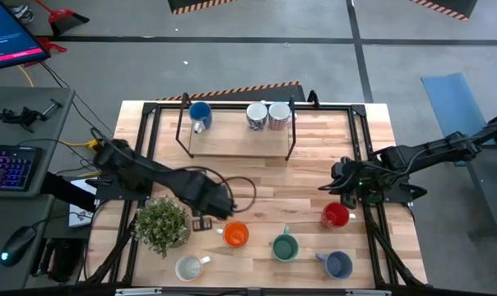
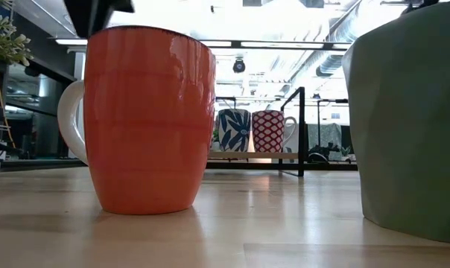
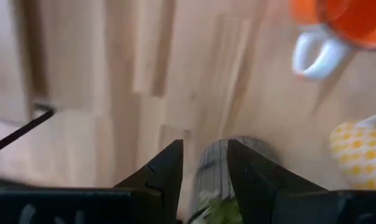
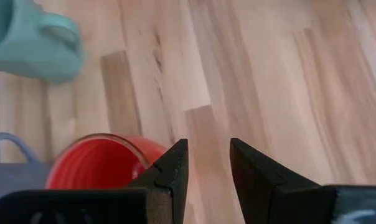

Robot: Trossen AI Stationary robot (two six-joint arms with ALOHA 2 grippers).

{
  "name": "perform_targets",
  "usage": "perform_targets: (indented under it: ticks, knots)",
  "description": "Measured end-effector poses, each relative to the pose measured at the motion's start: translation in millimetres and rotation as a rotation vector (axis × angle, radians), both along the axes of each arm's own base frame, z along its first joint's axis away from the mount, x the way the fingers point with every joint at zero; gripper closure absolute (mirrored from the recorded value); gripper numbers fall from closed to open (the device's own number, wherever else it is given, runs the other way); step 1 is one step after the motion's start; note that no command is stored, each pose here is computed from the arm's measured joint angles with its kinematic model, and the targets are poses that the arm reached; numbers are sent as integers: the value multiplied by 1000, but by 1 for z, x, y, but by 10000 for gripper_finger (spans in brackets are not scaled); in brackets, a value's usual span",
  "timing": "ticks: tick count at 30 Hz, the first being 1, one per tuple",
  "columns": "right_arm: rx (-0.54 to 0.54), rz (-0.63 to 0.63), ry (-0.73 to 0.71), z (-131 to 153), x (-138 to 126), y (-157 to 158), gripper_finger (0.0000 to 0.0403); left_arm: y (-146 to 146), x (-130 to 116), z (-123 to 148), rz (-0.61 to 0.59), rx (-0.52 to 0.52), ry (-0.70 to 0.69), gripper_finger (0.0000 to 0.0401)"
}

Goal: Place coffee mugs
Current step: Put the red mug on the shelf

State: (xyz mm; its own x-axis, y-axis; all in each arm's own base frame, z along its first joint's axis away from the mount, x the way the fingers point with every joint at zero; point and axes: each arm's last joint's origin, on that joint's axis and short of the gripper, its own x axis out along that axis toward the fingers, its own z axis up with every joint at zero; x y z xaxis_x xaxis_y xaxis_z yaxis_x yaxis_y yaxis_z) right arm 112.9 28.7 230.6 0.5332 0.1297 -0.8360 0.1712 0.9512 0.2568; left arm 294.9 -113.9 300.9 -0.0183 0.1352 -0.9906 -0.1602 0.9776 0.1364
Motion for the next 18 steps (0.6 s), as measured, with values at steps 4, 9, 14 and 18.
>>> perform_targets:
  ticks: [4, 9, 14, 18]
  knots:
    - [32, 16, -53, 3, 4, 2, 304, 18, -36, 13, 55, 69, -103, 286]
    - [66, 132, -101, 6, 15, 7, 304, 36, -73, 11, 102, 56, -310, 286]
    - [6, 226, 31, 12, 29, 11, 304, 48, -102, -9, 110, 47, -351, 286]
    - [-61, 313, 222, 18, 38, 14, 304, 53, -115, -22, 139, 39, -360, 286]
